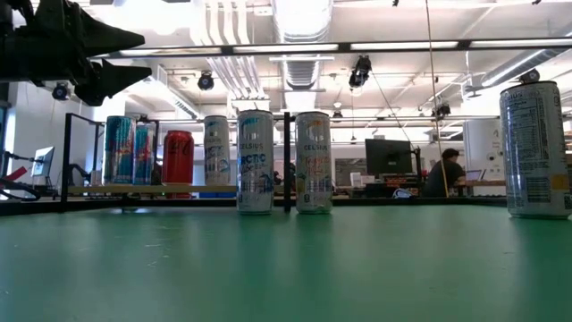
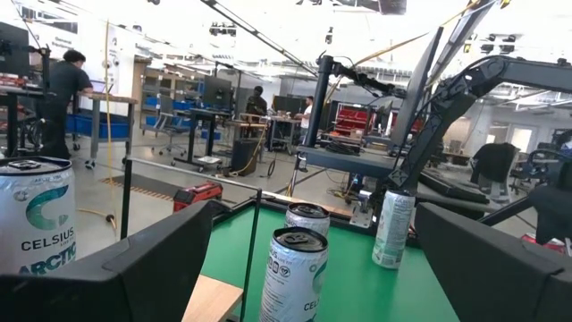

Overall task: Place canned beverage on shelf
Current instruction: Move the red soda can to the center of the table

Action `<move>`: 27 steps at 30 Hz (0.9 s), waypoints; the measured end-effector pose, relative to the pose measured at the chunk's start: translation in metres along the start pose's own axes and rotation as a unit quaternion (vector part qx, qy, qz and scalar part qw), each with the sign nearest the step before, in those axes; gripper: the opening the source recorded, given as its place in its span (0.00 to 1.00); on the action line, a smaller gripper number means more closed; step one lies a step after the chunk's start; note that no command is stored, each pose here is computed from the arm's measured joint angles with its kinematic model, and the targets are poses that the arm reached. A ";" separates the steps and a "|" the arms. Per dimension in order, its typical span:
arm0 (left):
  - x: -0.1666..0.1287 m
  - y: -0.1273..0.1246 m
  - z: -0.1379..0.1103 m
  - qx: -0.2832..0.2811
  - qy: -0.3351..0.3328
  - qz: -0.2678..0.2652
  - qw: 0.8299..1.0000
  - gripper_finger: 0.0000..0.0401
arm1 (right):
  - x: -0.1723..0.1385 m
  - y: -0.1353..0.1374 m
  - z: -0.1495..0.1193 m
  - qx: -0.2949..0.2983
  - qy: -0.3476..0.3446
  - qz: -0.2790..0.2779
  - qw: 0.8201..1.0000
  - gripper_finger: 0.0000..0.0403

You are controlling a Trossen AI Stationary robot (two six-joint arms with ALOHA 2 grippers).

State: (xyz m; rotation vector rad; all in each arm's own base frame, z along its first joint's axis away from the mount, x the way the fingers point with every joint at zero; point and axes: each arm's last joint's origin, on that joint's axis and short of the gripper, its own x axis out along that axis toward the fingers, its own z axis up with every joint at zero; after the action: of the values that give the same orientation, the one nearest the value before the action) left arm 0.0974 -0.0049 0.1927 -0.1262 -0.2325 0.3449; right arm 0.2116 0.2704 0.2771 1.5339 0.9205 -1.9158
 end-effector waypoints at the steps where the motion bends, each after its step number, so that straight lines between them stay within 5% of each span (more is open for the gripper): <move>1: 0.000 0.000 0.000 0.000 0.000 0.000 1.000 0.93 | 0.000 -0.001 0.000 -0.002 0.000 0.000 1.000 0.99; 11: 0.000 0.000 0.000 0.000 0.000 0.000 1.000 0.93 | 0.006 -0.025 0.005 -0.033 -0.026 0.007 0.999 0.99; 27: 0.000 0.000 0.000 0.000 0.000 0.000 1.000 0.93 | 0.037 -0.018 0.003 -0.084 -0.039 0.036 0.995 0.99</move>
State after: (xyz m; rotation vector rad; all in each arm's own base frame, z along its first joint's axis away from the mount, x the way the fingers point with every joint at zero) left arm 0.0974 -0.0049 0.1927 -0.1262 -0.2326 0.3448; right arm 0.1881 0.2803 0.2445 1.3675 0.9519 -1.7867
